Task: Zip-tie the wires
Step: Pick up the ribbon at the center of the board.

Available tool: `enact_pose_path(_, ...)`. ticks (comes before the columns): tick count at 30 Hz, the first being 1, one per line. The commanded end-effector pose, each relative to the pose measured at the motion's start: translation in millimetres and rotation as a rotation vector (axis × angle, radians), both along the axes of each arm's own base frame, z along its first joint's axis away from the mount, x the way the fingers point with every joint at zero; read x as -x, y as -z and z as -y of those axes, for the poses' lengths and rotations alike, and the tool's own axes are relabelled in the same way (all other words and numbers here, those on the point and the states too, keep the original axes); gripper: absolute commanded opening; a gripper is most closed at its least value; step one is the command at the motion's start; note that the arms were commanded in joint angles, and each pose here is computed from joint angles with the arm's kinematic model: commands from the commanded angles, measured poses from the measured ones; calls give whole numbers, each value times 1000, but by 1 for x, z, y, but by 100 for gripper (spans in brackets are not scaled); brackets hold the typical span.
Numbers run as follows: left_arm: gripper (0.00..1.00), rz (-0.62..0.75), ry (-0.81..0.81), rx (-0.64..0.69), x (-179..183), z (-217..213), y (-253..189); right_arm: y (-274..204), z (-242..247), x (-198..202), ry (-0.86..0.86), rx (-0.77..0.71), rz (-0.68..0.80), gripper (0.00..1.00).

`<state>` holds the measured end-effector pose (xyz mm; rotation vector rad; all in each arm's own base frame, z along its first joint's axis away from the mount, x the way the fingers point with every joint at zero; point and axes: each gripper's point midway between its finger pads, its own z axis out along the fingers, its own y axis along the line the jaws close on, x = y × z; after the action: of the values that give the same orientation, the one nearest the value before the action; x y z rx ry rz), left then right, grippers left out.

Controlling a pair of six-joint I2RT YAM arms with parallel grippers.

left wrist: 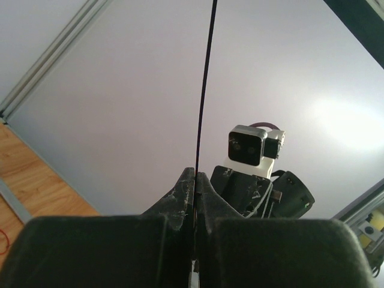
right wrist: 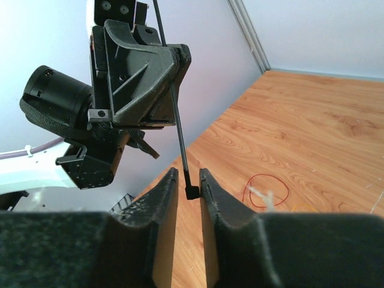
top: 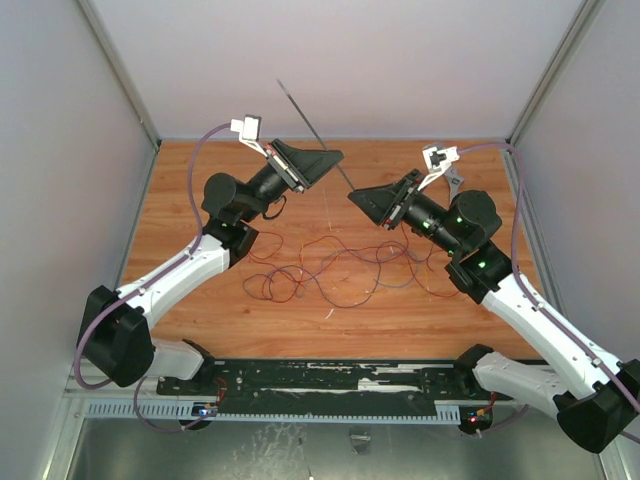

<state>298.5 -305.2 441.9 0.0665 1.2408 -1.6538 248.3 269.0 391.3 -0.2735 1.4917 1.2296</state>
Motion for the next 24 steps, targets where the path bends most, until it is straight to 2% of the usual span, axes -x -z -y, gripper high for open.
enact_pose_path(1,0,51,-8,30,9,-5,-17,-8,-3,5,-21,-6,26,19)
enact_pose_path(6,0,51,-33,4,5,-6,-12,-7,4,-1,33,13,18,0)
enact_pose_path(9,0,47,-71,-47,-2,-5,-4,-3,14,-10,105,58,-6,0)
enact_pose_path(10,4,49,-77,-61,-3,-5,-2,-3,16,-12,125,73,-5,0)
enact_pose_path(11,13,52,-81,-76,-4,-4,1,-2,19,-14,143,98,0,0)
enact_pose_path(13,52,49,-87,-118,-7,-2,8,1,28,-23,206,184,-5,0)
enact_pose_path(14,67,49,-92,-150,-8,-2,13,8,35,-29,246,262,-21,0)
enact_pose_path(15,77,46,-101,-186,-9,-3,18,13,44,-36,288,356,-13,0)
enact_pose_path(17,86,44,-134,-270,-11,-7,31,29,61,-46,358,533,-39,0)
enact_pose_path(20,94,57,-207,-401,-11,-23,54,59,85,-50,400,769,-82,0)
enact_pose_path(24,98,80,-246,-554,-1,-44,82,93,87,-43,293,938,-100,0)
